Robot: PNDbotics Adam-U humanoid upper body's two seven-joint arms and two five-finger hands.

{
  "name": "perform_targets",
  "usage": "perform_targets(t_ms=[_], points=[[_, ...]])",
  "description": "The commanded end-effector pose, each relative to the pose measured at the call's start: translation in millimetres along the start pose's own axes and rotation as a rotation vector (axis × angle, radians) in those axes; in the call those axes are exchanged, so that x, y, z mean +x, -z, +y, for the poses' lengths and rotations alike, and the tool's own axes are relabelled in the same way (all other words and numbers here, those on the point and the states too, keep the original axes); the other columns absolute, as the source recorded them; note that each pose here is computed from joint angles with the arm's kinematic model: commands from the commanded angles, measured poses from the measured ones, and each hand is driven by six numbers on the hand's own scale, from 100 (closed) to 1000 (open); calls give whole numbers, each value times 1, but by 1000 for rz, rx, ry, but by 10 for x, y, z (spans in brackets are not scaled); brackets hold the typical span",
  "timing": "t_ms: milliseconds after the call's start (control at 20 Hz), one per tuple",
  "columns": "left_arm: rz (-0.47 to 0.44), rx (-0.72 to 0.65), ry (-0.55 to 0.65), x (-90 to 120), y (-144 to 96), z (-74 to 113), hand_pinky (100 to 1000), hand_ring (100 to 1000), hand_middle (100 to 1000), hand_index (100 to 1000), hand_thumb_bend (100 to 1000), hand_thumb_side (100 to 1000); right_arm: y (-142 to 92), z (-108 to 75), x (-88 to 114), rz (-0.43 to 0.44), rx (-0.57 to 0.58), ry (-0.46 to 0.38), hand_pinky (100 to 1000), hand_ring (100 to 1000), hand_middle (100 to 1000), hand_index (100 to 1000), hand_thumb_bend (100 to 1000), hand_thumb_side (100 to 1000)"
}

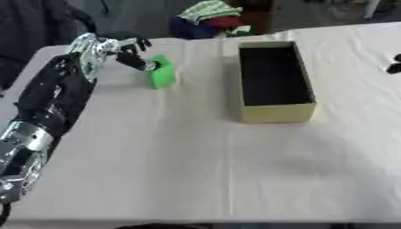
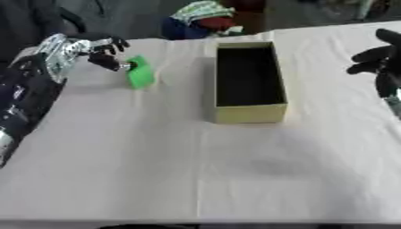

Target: Pick up objects on the table and place them in the box.

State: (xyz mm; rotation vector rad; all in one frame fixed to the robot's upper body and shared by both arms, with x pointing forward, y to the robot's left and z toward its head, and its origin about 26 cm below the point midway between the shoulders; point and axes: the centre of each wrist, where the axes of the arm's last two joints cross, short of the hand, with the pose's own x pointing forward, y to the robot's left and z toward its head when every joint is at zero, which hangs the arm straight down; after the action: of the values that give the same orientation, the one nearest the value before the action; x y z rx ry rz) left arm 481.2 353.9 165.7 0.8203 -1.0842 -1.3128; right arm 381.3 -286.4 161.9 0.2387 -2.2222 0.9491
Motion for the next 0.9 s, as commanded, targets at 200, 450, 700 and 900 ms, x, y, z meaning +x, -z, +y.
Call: perform_targets(t_ms=[200,450,700,900], points=[[12,55,2,-17,-23,71,785,829,827,959,370,694,72,-58,58,-30,6,-14,839,723,737,1000,100,501],[3,51,10,20,0,36,784,828,827,960,371,700,76,-57,58,-32,7,-13,839,723,737,1000,100,501],[-3,43,25,47,9,24,778,821,820,959,375,690,78,-50,58,-33,8,-11,839,723,737,1000,100,501],[4,35,34,49,20,-17,771,814,812,957,375,683,77,-48,59,-33,9,-10,839,723,736,1000,100,502]])
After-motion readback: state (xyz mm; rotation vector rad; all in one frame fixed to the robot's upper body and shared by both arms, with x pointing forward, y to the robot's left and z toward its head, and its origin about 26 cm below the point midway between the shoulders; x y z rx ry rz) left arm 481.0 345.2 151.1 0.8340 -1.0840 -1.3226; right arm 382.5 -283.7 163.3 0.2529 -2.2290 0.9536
